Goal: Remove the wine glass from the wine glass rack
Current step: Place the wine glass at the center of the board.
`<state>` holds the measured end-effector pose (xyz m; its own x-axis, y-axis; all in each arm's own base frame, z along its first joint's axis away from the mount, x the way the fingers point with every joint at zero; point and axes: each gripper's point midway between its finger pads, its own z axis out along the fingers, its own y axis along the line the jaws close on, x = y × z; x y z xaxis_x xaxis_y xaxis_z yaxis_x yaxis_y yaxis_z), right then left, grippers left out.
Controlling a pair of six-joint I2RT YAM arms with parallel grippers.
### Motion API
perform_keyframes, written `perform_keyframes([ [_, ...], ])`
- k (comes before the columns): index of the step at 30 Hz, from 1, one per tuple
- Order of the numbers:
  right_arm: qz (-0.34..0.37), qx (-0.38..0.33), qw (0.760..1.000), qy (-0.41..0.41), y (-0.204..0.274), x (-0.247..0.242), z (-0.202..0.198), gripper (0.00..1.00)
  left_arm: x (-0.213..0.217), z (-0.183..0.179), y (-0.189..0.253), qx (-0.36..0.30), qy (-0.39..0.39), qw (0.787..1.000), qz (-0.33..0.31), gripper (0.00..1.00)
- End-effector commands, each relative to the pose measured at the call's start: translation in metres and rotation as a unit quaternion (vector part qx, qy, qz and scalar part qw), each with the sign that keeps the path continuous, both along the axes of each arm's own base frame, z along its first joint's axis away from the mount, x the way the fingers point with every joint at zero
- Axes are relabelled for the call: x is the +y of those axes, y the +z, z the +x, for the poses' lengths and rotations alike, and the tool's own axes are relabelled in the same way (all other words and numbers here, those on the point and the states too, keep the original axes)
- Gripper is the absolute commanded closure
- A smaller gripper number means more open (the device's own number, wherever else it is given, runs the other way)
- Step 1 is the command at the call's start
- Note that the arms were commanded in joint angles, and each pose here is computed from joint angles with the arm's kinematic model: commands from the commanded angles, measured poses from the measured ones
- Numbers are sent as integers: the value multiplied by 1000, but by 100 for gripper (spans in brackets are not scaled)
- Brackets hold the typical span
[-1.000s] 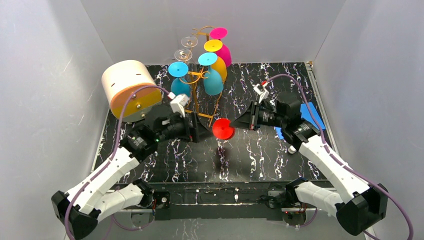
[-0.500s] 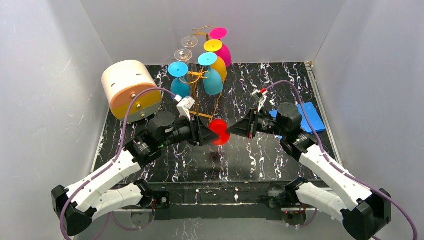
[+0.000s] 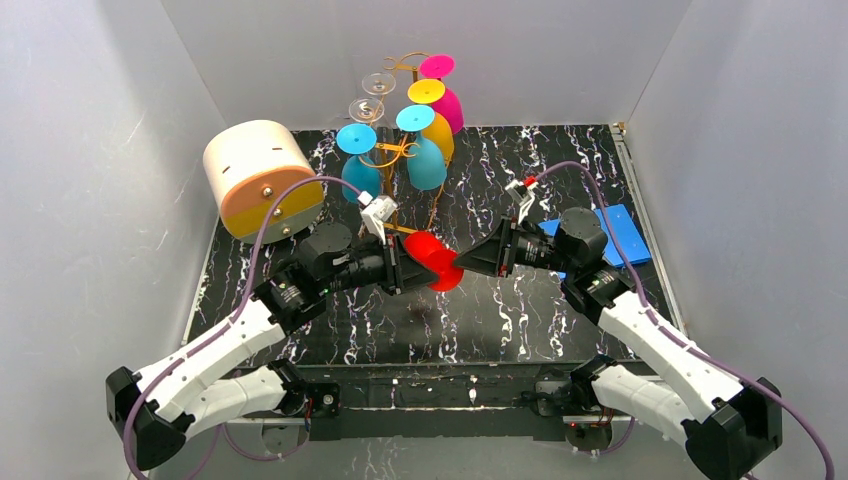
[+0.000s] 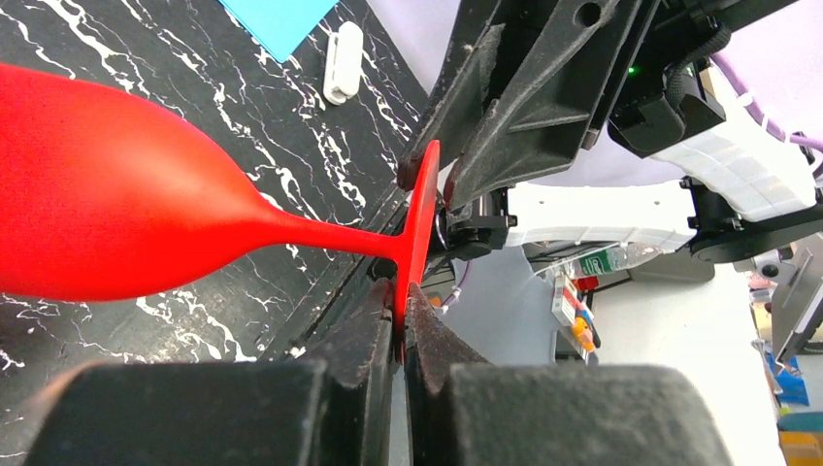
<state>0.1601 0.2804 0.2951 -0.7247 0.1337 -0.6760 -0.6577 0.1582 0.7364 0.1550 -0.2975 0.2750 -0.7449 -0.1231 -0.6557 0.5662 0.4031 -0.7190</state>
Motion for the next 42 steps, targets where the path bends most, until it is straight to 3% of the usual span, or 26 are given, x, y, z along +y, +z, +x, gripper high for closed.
perform_keyframes([
  [1, 31, -25, 998, 44, 23, 4, -14, 70, -6, -5, 4, -21, -28, 999, -9, 100],
  [3, 33, -24, 997, 62, 24, 6, -16, 73, -8, -6, 3, -21, -37, 999, -9, 100],
  [7, 30, -34, 997, 69, 26, 8, -14, 99, -9, -5, 1, -20, -37, 999, -8, 100],
  [8, 31, -38, 997, 66, 28, 9, -13, 99, -9, -5, 0, -19, -36, 999, -8, 100],
  [15, 41, -59, 996, 50, 31, 6, -11, 99, -8, -4, -7, -6, -25, 1000, -7, 67],
  [18, 43, -67, 996, 40, 30, 4, -10, 99, -12, -5, -8, 1, -34, 999, -6, 65],
  [25, 55, -83, 995, 28, 31, 2, -10, 99, -23, -5, 3, 8, -44, 997, -55, 76],
  [32, 69, -98, 993, 12, 35, -2, -10, 99, -28, -18, -6, 19, -95, 994, -44, 100],
  [35, 69, -97, 993, -7, 36, -4, -6, 85, -27, -18, -6, 10, -97, 994, -42, 100],
  [40, 76, -75, 992, -72, 43, -10, 11, 30, -20, -22, -12, -22, -104, 994, -25, 100],
  [42, 71, -63, 990, -107, 44, -15, 20, 18, -14, -29, -24, -39, -126, 991, -3, 100],
])
